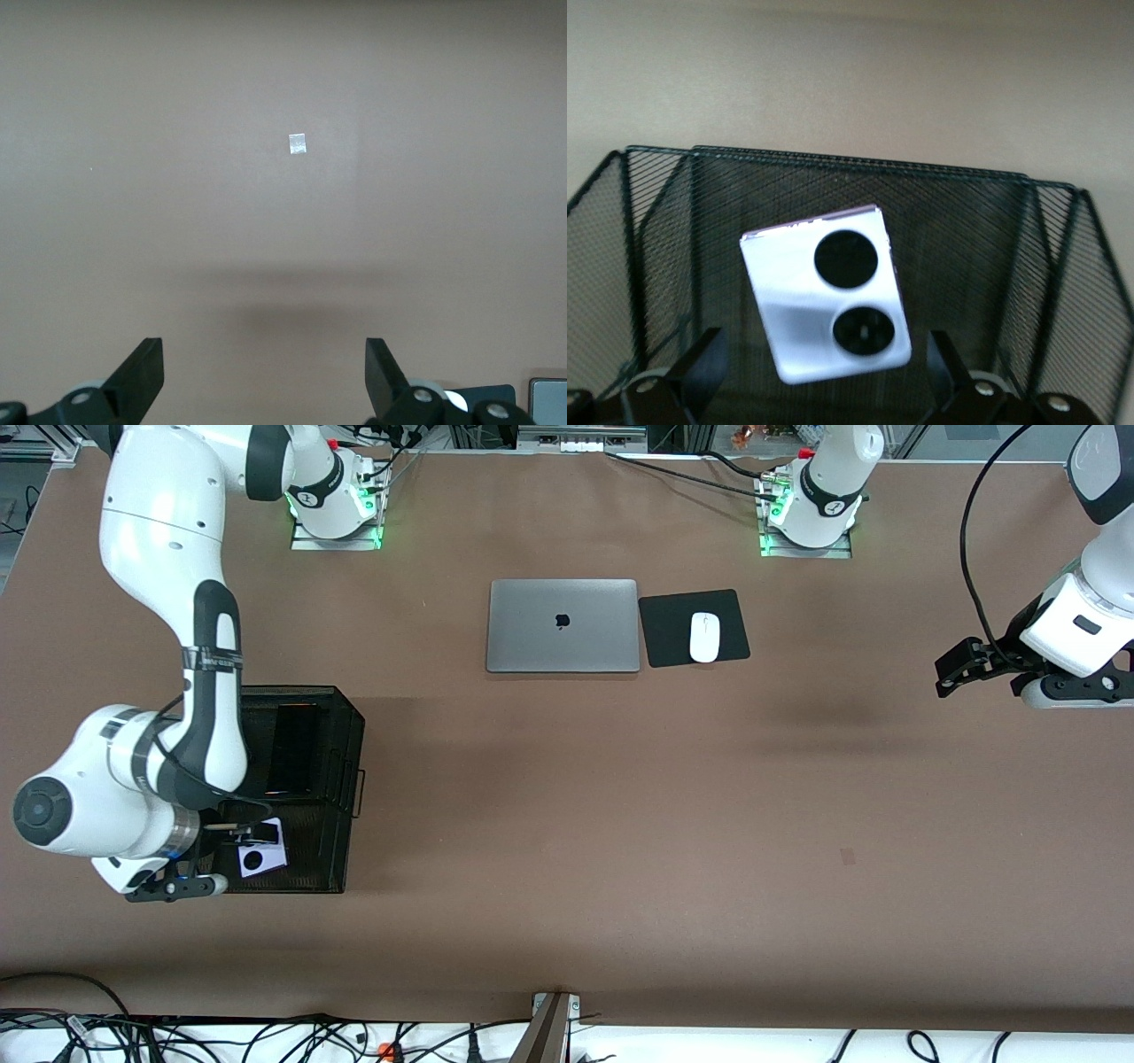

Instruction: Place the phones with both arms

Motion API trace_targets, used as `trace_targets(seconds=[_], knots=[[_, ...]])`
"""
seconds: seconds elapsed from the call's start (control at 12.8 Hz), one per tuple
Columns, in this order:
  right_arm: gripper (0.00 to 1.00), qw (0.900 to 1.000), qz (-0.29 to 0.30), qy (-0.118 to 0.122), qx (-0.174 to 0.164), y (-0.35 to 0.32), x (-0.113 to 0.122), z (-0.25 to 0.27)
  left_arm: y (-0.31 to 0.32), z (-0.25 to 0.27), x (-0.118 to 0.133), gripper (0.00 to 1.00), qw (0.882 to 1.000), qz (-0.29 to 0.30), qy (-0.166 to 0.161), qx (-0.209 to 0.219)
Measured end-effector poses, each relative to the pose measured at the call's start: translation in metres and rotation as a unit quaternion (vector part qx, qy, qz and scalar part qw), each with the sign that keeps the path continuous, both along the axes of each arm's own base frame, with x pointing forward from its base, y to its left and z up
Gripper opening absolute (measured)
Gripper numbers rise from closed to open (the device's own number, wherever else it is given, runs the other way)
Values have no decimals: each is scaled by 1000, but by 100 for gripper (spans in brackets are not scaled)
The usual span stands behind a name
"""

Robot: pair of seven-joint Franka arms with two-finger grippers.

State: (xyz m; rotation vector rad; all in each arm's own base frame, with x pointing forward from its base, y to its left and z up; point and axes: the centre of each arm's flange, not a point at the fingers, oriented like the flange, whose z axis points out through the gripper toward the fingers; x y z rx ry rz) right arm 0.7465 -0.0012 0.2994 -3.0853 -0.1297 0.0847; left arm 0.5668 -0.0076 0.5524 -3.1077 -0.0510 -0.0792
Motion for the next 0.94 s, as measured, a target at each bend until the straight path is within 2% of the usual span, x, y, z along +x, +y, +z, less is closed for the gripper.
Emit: trace_targets(seconds=[0.23, 0.55, 0.94], knots=[[100, 1000, -9, 22, 11, -21, -15, 65, 0, 0, 0, 100, 1000, 0, 0, 0], [100, 999, 3, 37, 9, -24, -37, 130, 0, 0, 0, 100, 1000, 0, 0, 0], [100, 998, 27, 41, -29, 9, -67, 177, 0, 0, 0, 100, 1000, 0, 0, 0]])
